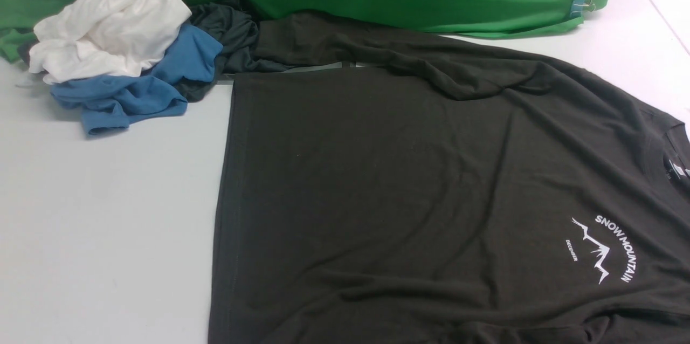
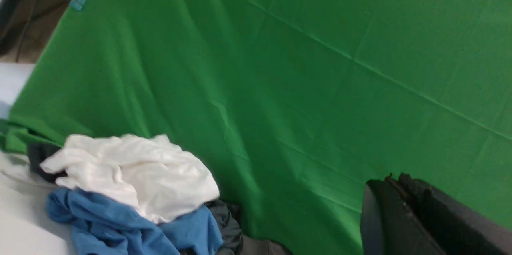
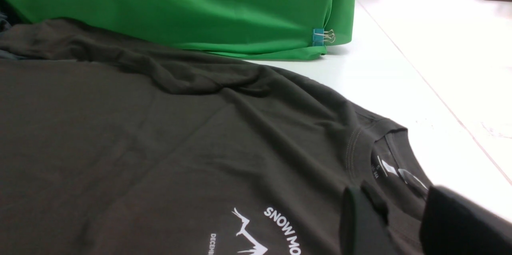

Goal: Fold a long-sleeved shirt on a white desktop.
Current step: 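Grasp the left edge of the dark T-shirt lying flat on the table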

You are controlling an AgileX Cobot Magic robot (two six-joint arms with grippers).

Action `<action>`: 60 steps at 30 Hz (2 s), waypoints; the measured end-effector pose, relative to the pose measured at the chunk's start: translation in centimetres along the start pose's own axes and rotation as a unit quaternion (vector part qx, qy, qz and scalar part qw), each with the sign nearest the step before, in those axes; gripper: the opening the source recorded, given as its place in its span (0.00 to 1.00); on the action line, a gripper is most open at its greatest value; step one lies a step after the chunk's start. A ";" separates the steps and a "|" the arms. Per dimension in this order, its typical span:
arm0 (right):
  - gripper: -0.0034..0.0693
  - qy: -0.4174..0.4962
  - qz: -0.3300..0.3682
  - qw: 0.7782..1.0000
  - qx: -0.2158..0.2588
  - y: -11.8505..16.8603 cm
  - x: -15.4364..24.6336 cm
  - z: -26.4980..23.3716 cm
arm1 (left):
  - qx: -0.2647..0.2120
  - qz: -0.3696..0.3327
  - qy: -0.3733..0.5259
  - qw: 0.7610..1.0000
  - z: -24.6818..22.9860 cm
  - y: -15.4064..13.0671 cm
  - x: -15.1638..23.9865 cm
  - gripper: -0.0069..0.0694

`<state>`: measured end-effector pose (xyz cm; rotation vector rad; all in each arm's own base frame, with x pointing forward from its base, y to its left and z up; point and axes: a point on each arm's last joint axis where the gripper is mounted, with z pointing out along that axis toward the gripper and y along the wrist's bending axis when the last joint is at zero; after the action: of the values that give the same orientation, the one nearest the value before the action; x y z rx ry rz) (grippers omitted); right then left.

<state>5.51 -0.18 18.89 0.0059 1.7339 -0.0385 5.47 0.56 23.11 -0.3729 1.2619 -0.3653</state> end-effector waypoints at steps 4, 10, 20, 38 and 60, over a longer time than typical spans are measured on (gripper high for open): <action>0.39 0.000 0.000 1.000 0.000 0.0 0.0 0.0 | -0.010 0.038 0.096 0.995 1.4 -1.1 -0.7 0.12; 0.39 0.000 0.000 1.000 0.000 0.0 0.0 0.0 | 0.037 0.158 0.279 0.946 4.7 -3.9 -2.0 0.12; 0.39 0.000 0.000 1.000 0.000 0.0 0.0 0.0 | 0.239 0.203 0.584 0.748 7.5 -9.9 1.6 0.12; 0.39 0.000 0.000 1.000 0.000 0.0 0.0 0.0 | 0.395 0.285 0.668 0.563 5.9 -10.9 7.3 0.12; 0.35 0.005 0.203 0.950 -0.236 2.1 -9.9 -3.5 | 0.335 0.373 0.687 0.525 4.2 -7.7 12.8 0.56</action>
<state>3.76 2.23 29.18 0.0113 1.6844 0.6796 12.40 -11.92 16.92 1.4633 2.4655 -0.3289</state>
